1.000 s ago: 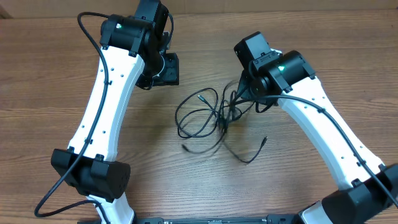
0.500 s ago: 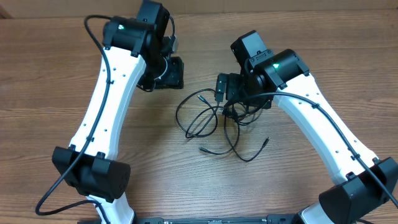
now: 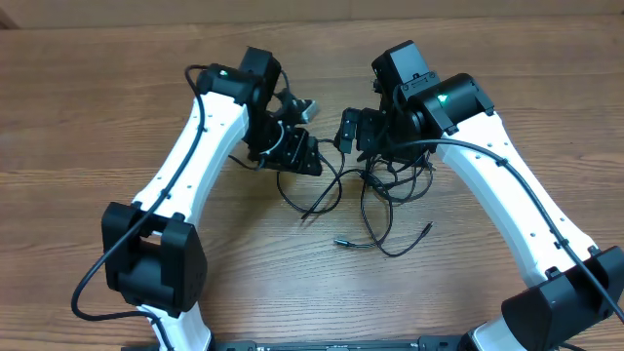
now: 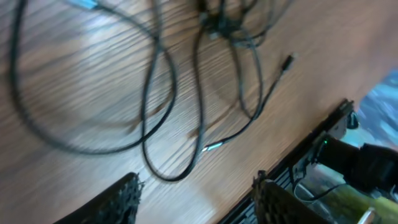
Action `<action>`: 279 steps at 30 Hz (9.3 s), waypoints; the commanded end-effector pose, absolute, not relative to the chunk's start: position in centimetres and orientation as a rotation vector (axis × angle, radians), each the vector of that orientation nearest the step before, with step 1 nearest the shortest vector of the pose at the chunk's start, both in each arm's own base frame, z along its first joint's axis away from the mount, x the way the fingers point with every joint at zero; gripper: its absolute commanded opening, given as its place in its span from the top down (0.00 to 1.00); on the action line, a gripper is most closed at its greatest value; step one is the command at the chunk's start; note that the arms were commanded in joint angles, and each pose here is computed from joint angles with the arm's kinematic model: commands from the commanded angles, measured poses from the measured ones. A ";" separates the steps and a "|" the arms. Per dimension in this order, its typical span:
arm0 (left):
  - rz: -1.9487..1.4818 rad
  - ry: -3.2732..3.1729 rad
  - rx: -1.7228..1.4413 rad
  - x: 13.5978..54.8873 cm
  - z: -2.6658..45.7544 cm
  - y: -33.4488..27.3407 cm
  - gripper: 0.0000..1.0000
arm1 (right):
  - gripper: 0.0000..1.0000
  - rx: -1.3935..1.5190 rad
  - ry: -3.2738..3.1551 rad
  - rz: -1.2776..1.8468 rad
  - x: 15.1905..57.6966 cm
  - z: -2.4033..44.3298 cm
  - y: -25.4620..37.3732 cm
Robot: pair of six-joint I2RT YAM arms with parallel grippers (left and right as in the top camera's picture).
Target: Untangle cables
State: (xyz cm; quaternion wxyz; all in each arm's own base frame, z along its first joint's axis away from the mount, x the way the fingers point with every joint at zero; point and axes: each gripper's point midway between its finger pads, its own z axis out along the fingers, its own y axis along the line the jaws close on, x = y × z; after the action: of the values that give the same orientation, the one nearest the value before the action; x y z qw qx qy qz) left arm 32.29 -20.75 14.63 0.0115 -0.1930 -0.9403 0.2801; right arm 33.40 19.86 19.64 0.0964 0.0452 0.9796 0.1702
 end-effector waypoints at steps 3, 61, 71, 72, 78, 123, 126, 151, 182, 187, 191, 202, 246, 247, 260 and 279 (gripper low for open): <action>0.804 -2.941 -0.779 31.6 13.8 -22.5 0.35 | 0.00 0.115 2.874 0.532 33.8 20.5 20.2; 0.498 -3.233 -0.671 34.3 19.8 -23.5 0.96 | 0.00 0.606 2.950 0.480 34.8 16.3 7.5; 0.587 -3.443 -0.650 35.5 30.0 -23.2 0.96 | 0.00 0.558 2.981 0.619 34.1 13.0 9.9; 0.593 -3.450 -0.653 35.4 30.5 -23.1 0.96 | 0.00 0.551 2.980 0.625 34.1 12.7 10.1; 0.605 -3.532 -0.663 35.4 33.5 -22.5 0.96 | 0.00 0.515 2.975 0.643 34.1 11.0 11.0; 0.393 -4.297 0.168 34.5 51.1 -12.0 0.96 | 0.00 0.397 3.010 0.763 32.4 9.2 14.5; 0.403 -4.139 -0.039 34.5 47.1 -13.9 0.96 | 0.00 0.351 2.998 0.771 32.5 9.3 15.4; 0.031 -4.337 0.469 30.6 53.1 -6.6 0.96 | 0.00 0.275 2.984 0.759 32.6 9.3 16.8; 0.959 -4.190 0.302 29.8 54.2 -11.9 0.96 | 0.00 0.076 2.720 1.317 34.9 14.5 22.6; 1.129 -3.985 0.061 29.2 51.5 -15.2 0.96 | 0.00 -0.092 2.547 1.516 35.6 17.7 24.6; 1.305 -3.860 -0.097 29.0 51.2 -17.6 0.96 | 0.00 -0.228 2.463 1.490 36.1 18.3 25.1; 1.363 -3.815 -0.081 28.7 51.2 -18.1 0.96 | 0.00 -0.600 2.403 1.322 33.7 17.0 28.5; -0.094 -3.948 0.424 35.2 41.8 -10.4 0.96 | 0.25 0.044 2.801 0.865 34.6 11.1 23.0; -0.130 -3.939 0.432 35.7 41.4 -10.2 0.96 | 0.25 0.047 2.810 0.862 34.4 11.0 22.9; 0.097 -3.661 0.429 40.8 33.8 -7.7 0.96 | 0.25 0.063 2.855 0.846 33.6 10.6 22.6; -1.060 -3.341 0.833 43.3 27.9 4.1 0.96 | 0.23 0.067 2.869 0.840 33.3 10.5 22.5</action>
State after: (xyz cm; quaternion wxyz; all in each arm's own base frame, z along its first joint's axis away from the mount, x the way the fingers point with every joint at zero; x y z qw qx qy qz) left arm 43.44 1.22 28.12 -0.2320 0.2100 -0.9265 -0.2091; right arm 33.36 22.59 10.55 0.0773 0.0187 0.9566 0.2803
